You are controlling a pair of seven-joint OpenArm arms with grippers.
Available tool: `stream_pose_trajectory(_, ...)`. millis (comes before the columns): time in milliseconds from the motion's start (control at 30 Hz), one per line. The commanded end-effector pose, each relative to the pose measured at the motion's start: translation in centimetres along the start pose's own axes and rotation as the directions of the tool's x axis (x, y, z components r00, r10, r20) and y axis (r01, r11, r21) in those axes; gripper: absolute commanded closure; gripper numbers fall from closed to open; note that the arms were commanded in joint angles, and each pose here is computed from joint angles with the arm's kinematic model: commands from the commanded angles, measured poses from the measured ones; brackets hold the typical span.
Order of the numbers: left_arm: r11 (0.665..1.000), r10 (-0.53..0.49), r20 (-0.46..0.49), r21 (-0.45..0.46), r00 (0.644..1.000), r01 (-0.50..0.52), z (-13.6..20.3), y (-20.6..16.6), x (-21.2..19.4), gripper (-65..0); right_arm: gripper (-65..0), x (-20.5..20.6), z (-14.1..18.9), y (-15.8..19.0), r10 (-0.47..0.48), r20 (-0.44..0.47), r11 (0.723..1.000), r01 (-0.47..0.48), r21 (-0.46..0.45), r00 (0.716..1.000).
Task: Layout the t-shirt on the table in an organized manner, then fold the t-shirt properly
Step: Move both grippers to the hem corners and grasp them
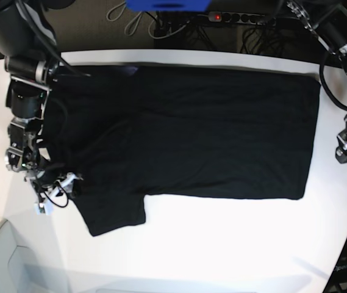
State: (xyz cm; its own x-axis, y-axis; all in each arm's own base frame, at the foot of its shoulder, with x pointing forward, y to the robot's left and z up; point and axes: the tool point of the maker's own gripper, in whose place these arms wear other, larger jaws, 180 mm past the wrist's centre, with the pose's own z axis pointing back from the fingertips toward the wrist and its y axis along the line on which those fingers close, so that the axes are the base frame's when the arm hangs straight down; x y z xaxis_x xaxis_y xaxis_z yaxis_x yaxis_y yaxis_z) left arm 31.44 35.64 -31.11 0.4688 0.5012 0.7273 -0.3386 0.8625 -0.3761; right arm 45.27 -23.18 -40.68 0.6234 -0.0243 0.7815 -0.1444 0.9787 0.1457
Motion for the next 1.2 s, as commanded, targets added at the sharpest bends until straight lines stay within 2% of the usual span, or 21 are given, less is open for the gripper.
stream_pose_trajectory(0, 1.0, -0.019, 0.058, -0.014, 0.998, 0.02, 0.4, -0.5, 2.2, -25.6, -34.2, 3.5, 0.3, -1.0, -0.006, 0.098, 1.0, 0.008, -0.023, 0.995)
stream_pose_trajectory(100, 1.0, -0.01, 0.067, -0.021, 0.998, 0.011, 0.1, -0.7, 2.7, -25.6, -34.4, 2.4, 0.1, -2.8, -0.053, 0.112, 0.994, 0.063, -0.089, 0.992)
stream_pose_trajectory(267, 0.997, 0.071, 0.037, -0.046, 0.997, -0.069, -2.0, -0.7, 2.6, -25.6, -33.3, 1.9, 0.0, -2.8, -0.061, 0.122, 0.993, 0.073, -0.091, 0.991)
stream_pose_trajectory(333, 0.995, 0.086, 0.027, -0.046, 0.996, -0.084, -3.3, -0.8, 3.0, -25.6, -29.0, 0.9, -0.2, -2.2, -0.044, 0.098, 0.995, 0.053, -0.082, 0.994)
stream_pose_trajectory(467, 0.999, -0.034, 0.065, -0.01, 0.997, 0.034, -6.2, -2.5, 3.8, -25.6, -17.5, 0.1, -0.9, -0.4, 0.022, 0.055, 0.999, -0.019, -0.048, 0.998)
stream_pose_trajectory(567, 0.991, -0.134, 0.122, 0.025, 0.983, 0.132, -8.5, -3.7, 4.1, -25.6, -10.6, -0.2, -1.4, 0.9, 0.042, 0.042, 0.999, -0.041, -0.027, 0.998)
stream_pose_trajectory(667, 0.98, -0.198, 0.097, 0.024, 0.975, 0.197, -11.3, -5.1, 3.1, -25.6, -3.2, -0.3, -1.5, 0.9, 0.038, 0.04, 0.999, -0.037, -0.029, 0.998)
stream_pose_trajectory(733, 0.979, -0.201, 0.062, 0.023, 0.978, 0.2, -13.0, -5.4, 2.1, -25.6, 0.0, -0.3, -1.5, 0.9, 0.038, 0.04, 0.999, -0.037, -0.029, 0.998)
stream_pose_trajectory(933, 0.985, -0.171, 0.059, 0.028, 0.983, 0.17, -16.1, -5.8, 1.4, -25.6, 0.0, -0.4, -1.5, 0.9, 0.037, 0.039, 0.999, -0.036, -0.028, 0.999)
stream_pose_trajectory(1167, 0.972, -0.23, 0.036, 0.057, 0.972, 0.228, -17.9, -5.9, 1.0, -25.6, 0.0, -0.4, -1.5, 0.9, 0.039, 0.038, 0.999, -0.038, -0.028, 0.999)
